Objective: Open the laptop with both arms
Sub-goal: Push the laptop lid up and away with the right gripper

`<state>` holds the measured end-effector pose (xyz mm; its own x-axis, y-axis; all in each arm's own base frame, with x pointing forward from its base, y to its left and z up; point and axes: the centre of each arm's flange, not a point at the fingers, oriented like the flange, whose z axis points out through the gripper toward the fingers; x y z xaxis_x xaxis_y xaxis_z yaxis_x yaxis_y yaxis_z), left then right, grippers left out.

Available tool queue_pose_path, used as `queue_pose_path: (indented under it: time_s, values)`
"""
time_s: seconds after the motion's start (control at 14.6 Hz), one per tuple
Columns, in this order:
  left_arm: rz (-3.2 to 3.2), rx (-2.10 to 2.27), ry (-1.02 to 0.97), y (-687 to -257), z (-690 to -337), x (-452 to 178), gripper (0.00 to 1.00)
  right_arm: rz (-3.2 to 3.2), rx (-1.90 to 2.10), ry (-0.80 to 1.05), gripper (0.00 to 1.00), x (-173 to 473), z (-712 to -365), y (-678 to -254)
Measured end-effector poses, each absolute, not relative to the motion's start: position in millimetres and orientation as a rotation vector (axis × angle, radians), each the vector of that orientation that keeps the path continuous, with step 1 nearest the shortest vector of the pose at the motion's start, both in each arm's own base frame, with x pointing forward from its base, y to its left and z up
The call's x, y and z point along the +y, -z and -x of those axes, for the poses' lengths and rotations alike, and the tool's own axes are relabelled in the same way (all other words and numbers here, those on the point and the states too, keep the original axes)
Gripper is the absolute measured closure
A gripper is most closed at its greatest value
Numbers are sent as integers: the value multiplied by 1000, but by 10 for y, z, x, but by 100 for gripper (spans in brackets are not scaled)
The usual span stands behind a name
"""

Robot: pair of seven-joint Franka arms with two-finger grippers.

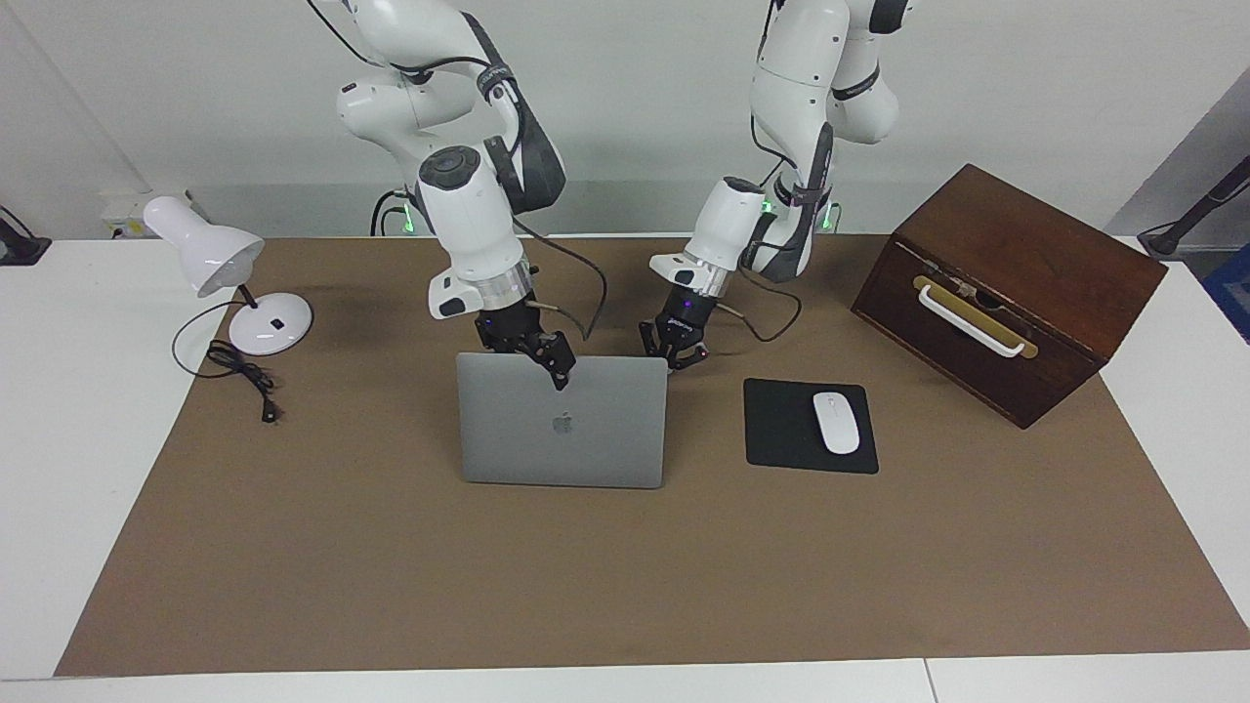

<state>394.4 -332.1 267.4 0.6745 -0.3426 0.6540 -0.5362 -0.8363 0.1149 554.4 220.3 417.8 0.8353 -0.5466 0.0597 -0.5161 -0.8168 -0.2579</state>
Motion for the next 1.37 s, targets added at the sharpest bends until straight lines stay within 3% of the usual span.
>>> queue_pose_path:
  time_s: [0.41,1.37]
  values:
    - [-2592,-699,-924,-2674,-3944,-3321,99,2825,740,184,0,1897,-5749,-4469]
    - [-2592,-699,-924,-2674,-3945,-3321,99,2900,642,219,0,1690,-5978,-4693]
